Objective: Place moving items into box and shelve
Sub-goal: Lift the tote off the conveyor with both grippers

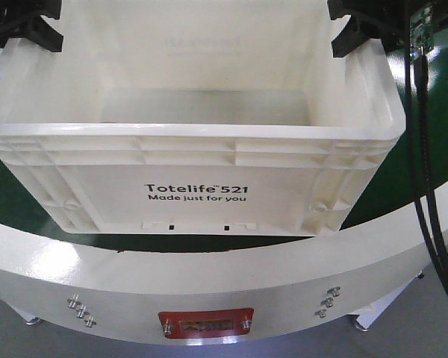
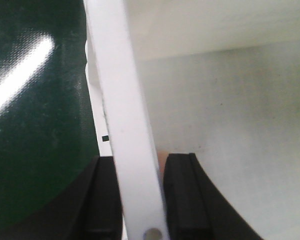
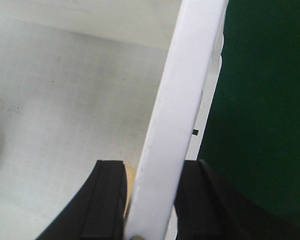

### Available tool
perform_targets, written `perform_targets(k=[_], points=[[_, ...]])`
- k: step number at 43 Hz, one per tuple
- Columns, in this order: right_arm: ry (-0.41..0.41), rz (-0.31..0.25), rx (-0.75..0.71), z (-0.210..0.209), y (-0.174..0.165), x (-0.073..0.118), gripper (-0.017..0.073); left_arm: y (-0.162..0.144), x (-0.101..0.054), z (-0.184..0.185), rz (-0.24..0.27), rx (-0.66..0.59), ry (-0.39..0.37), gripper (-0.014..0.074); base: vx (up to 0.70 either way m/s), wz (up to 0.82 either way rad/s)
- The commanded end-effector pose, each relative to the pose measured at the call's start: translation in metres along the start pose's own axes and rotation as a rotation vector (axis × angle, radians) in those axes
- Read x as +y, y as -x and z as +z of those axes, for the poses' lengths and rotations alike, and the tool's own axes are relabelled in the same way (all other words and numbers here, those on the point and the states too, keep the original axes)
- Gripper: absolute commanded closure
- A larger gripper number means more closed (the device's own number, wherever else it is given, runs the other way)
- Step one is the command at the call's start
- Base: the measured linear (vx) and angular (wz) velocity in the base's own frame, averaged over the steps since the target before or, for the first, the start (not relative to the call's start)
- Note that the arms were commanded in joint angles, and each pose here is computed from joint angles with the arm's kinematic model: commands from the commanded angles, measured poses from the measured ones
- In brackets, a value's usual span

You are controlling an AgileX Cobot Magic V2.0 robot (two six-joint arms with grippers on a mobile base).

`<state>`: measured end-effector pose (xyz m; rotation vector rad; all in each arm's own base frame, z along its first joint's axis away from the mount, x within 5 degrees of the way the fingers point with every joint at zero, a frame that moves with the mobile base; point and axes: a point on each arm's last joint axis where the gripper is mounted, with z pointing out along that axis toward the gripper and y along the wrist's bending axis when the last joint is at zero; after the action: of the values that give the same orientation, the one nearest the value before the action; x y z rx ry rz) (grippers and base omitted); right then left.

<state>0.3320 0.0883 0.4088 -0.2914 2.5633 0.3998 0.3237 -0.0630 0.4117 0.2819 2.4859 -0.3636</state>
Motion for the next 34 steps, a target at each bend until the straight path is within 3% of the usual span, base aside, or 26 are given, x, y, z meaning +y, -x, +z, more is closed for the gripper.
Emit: perform_targets(k=[1, 34], points=[[0.147, -0.009, -0.202, -0.0401, 0.0087, 0.0235, 0.0564, 0.0136, -0.0228, -0.0374, -0.010, -0.208, -0.123, 0.0600, 0.00, 0.00], [0.148, -0.009, -0.201, -0.0397, 0.0088, 0.0235, 0.0564, 0.0136, -0.0229, -0.0374, -0.009, -0.209, -0.123, 0.0600, 0.00, 0.00]])
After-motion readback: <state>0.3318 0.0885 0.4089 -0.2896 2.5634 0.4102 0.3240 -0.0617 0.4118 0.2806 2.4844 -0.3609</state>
